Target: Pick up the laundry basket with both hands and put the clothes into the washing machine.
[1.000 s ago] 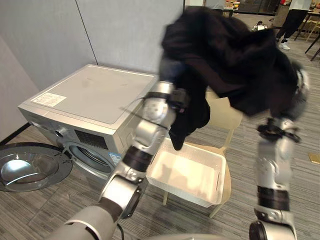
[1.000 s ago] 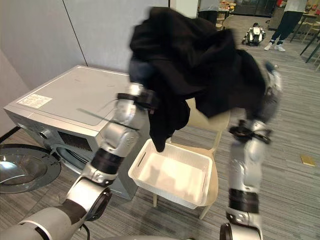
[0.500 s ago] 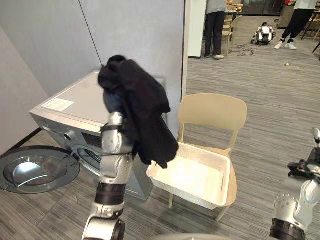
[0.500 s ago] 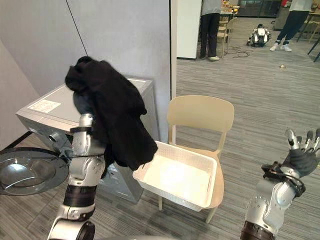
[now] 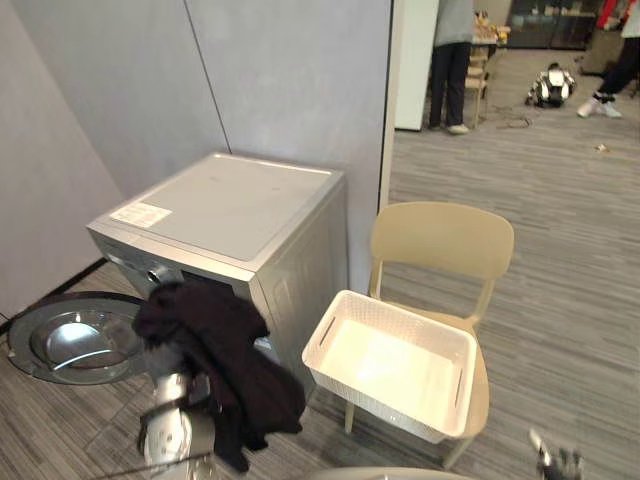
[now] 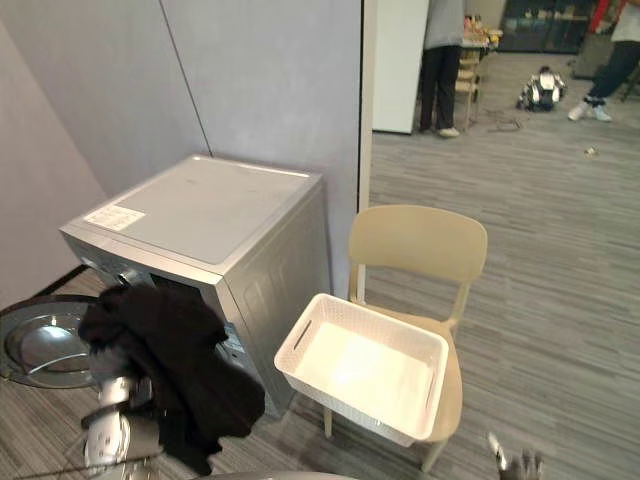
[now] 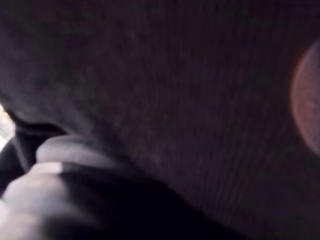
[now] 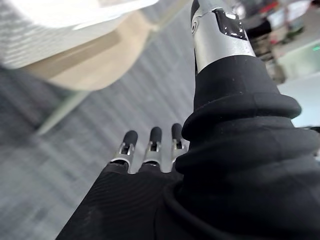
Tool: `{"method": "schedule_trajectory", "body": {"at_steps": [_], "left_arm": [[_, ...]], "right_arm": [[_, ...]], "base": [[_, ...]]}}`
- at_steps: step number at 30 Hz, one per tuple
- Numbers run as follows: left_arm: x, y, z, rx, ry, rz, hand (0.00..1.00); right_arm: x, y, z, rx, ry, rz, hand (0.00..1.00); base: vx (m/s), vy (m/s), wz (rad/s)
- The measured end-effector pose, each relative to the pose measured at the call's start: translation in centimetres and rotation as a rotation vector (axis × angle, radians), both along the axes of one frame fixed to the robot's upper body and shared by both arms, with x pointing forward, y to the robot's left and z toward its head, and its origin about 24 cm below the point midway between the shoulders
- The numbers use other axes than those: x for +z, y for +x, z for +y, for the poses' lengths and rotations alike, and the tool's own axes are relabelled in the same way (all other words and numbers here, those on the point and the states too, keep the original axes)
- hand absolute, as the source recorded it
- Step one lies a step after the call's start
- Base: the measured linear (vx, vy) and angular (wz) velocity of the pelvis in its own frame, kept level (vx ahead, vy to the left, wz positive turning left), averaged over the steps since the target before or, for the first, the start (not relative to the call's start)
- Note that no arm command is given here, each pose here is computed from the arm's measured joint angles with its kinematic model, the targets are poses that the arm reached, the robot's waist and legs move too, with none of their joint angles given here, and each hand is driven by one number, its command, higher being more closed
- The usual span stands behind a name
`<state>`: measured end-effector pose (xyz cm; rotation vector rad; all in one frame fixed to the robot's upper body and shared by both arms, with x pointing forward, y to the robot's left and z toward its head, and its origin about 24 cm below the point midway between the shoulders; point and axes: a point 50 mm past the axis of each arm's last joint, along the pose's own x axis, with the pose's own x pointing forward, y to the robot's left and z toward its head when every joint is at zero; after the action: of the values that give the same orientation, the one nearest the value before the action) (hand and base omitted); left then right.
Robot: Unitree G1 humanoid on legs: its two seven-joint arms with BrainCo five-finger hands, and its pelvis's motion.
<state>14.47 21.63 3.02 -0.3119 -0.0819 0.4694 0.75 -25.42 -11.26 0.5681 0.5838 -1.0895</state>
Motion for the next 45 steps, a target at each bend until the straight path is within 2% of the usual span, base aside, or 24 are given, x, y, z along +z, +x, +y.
{"method": "schedule_trajectory", "body": {"at_steps": [4,9,16,20,21,24,28,34,40,41,43,45], "left_arm": [[-4.1,-2.1,-1.2,-0.019,-0.129,0.171,1.0],[-5.0,-1.9,-2.4,-0.104,-0.16,0.212,1.0],[-4.3,-0.3,-3.1,-0.151,-0.154,0.168,1.0],[-2.9,2.0,-3.9,-0.21,-0.129,0.096,1.0],[-2.8,2.1,-3.9,-0.208,-0.128,0.094,1.0],[-2.7,2.4,-4.3,-0.214,-0.132,0.091,1.0],[-3.6,4.1,-6.4,-0.317,-0.155,0.111,1.0],[-4.8,5.1,-6.9,-0.338,-0.163,0.154,1.0],[-5.4,4.2,-7.7,-0.386,-0.139,0.195,1.0],[-5.5,4.0,-7.7,-0.385,-0.143,0.199,1.0],[-5.6,3.8,-6.6,-0.35,-0.12,0.202,1.0],[-5.8,3.7,-6.8,-0.362,-0.118,0.213,1.0]], "right_arm": [[-3.3,-4.1,3.5,-0.032,0.22,0.18,0.0],[-4.4,-4.8,5.6,0.045,0.314,0.272,0.0],[-4.9,0.3,5.6,0.301,0.277,0.244,0.0],[-4.2,5.9,4.9,0.377,0.2,0.146,0.0],[-3.8,6.9,4.6,0.365,0.177,0.124,0.0],[-3.7,6.6,4.2,0.354,0.163,0.126,0.0],[-4.7,4.5,3.4,0.241,0.211,0.201,0.0],[-5.3,3.3,4.0,0.213,0.261,0.259,0.0],[-4.6,1.5,1.5,0.096,0.208,0.246,0.0],[-4.6,1.6,1.7,0.099,0.21,0.235,0.0],[-5.0,2.2,4.5,0.099,0.287,0.191,0.0],[-5.4,2.2,5.9,0.119,0.345,0.197,0.0]], "base": [[0.0,-0.011,0.16],[0.03,-0.029,0.17],[-0.04,-0.107,0.86],[-0.07,-0.063,1.59],[-0.1,-0.05,1.18],[-0.04,0.066,0.98],[0.09,0.292,0.99],[0.05,0.293,0.49],[0.05,0.187,0.5],[0.1,0.156,0.74],[0.06,0.063,0.85],[0.08,-0.004,0.89]]}}
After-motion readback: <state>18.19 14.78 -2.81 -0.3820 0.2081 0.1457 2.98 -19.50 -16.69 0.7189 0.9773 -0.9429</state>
